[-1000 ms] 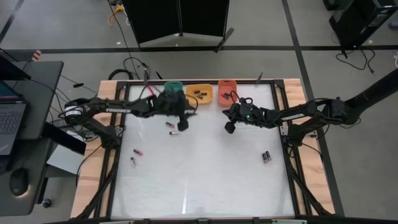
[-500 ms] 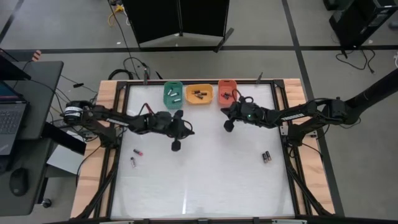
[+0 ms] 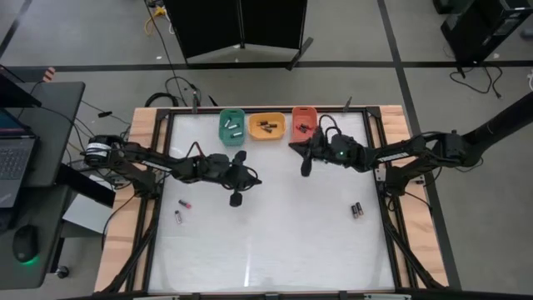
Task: Sort batteries
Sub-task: Put the brown battery into the yellow bin
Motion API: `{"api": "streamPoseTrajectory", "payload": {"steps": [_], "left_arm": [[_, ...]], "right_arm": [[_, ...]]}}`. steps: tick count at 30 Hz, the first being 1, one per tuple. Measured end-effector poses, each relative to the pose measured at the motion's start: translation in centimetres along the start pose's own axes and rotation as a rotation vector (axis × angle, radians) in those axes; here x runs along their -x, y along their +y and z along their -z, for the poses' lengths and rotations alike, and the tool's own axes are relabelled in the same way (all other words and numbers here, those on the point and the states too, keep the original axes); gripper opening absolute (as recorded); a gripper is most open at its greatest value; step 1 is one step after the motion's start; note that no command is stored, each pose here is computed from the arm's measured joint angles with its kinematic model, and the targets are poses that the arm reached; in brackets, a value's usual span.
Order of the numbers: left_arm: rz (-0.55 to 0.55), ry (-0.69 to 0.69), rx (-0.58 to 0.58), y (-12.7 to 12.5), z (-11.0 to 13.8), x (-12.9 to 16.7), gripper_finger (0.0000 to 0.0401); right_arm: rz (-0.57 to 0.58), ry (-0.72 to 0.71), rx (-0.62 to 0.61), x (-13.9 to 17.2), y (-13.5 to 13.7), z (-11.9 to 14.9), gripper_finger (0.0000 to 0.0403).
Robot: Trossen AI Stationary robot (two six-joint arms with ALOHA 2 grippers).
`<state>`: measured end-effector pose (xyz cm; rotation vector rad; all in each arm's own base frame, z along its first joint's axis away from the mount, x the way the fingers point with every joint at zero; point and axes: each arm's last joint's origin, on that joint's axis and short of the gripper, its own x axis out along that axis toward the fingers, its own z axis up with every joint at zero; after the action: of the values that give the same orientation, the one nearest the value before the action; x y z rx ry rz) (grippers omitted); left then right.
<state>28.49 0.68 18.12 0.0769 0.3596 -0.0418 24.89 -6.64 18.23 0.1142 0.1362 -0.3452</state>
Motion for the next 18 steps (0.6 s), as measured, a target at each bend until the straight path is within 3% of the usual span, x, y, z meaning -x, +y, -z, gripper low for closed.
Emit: {"api": "streamPoseTrajectory", "payload": {"steps": [4,11,18], "left_arm": [[-0.001,0.003,0.0,0.0,0.0,0.0,0.0012],[-0.004,0.017,0.005,0.0,0.2,0.0,0.0012],[-0.006,0.016,0.02,0.0,0.2,0.0,0.0012]], "right_arm": [[-0.021,0.169,0.005,0.4,1.8,-0.7,0.0011],[0.041,0.602,0.047,2.8,6.7,-3.1,0.0008],[0.155,0.887,-0.19,6.9,10.5,-3.0,0.0019]]}}
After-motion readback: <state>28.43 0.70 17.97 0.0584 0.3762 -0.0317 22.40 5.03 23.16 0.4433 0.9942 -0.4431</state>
